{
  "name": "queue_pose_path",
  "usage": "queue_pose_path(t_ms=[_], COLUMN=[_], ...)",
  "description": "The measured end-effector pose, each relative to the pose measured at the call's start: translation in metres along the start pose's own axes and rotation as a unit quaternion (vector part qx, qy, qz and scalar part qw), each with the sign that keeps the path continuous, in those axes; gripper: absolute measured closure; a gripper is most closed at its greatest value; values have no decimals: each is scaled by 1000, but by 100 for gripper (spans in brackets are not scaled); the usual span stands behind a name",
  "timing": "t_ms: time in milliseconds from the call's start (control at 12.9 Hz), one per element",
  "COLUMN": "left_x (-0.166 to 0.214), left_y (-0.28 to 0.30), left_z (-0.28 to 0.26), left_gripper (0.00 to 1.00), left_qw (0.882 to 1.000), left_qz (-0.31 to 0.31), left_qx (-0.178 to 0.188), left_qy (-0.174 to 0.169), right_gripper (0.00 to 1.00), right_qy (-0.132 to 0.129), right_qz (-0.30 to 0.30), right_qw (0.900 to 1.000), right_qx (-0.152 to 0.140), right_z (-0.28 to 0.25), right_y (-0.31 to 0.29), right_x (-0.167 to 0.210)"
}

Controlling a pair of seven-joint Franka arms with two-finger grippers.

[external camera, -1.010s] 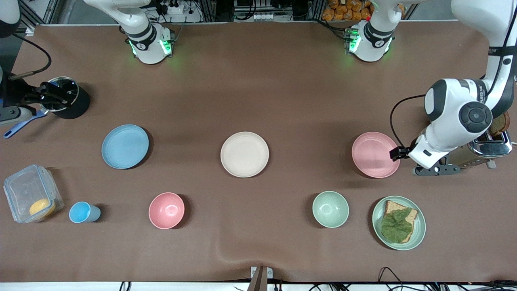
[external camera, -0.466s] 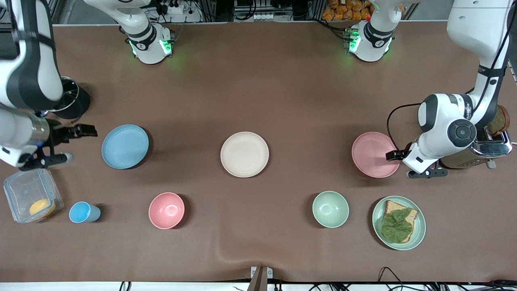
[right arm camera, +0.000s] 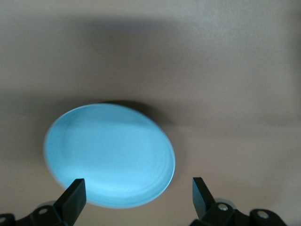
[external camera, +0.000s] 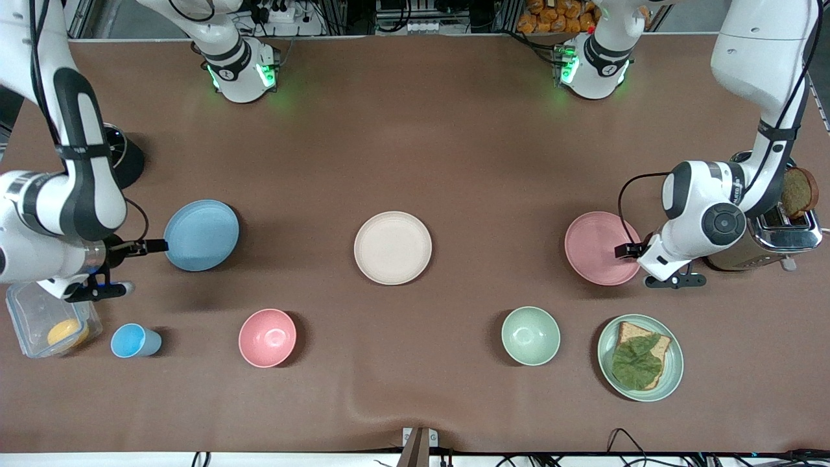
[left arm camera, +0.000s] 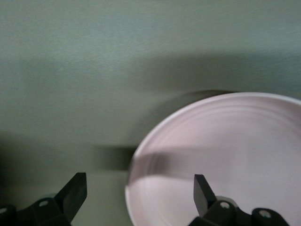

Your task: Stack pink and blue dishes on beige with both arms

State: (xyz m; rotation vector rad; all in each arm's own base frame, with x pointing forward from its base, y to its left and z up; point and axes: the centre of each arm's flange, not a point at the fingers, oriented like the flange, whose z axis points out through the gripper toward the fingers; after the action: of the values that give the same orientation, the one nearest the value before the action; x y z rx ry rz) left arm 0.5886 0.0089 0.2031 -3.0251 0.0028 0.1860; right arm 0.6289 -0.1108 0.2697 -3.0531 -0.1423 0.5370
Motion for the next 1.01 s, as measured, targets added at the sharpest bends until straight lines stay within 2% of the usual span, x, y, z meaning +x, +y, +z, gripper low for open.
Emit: queue_pose_path(t_ms=[233, 389, 466, 544, 622, 777, 855, 933, 1010], left_x=[0, 0, -1, -1, -1, -1, -1, -1, -1], left_y=[-10, -9, -9, -8, -8, -8, -8, -8, -7], left_z=[6, 11, 14, 17, 19, 20, 20, 20, 20], left_gripper=[4, 23, 24, 32, 32, 48, 48, 58, 71], left_qw=[1000, 1000, 1000, 1000, 1000, 1000, 1000, 1000, 1000], left_qz=[-4, -4, -3, -3, -3, -2, -2, -2, -2], left_qx=[2, 2, 1, 1, 1, 1, 1, 0, 0], left_qy=[-1, -4, -6, -8, -9, -10, -10, -10, -10], right_gripper=[0, 0, 1, 3, 5, 26, 26, 33, 45], right_qy=[-30, -43, -48, -53, -57, -63, -65, -67, -68], right_qz=[10, 4, 3, 1, -1, -2, -5, -11, -20], right_qw=[999, 999, 999, 998, 998, 998, 997, 997, 997], right_qx=[13, 20, 22, 24, 25, 28, 29, 29, 31], right_z=[52, 71, 75, 80, 84, 90, 93, 95, 97], right_y=[26, 36, 36, 35, 33, 32, 31, 31, 31], right_x=[6, 6, 6, 4, 3, 1, 0, 0, 0])
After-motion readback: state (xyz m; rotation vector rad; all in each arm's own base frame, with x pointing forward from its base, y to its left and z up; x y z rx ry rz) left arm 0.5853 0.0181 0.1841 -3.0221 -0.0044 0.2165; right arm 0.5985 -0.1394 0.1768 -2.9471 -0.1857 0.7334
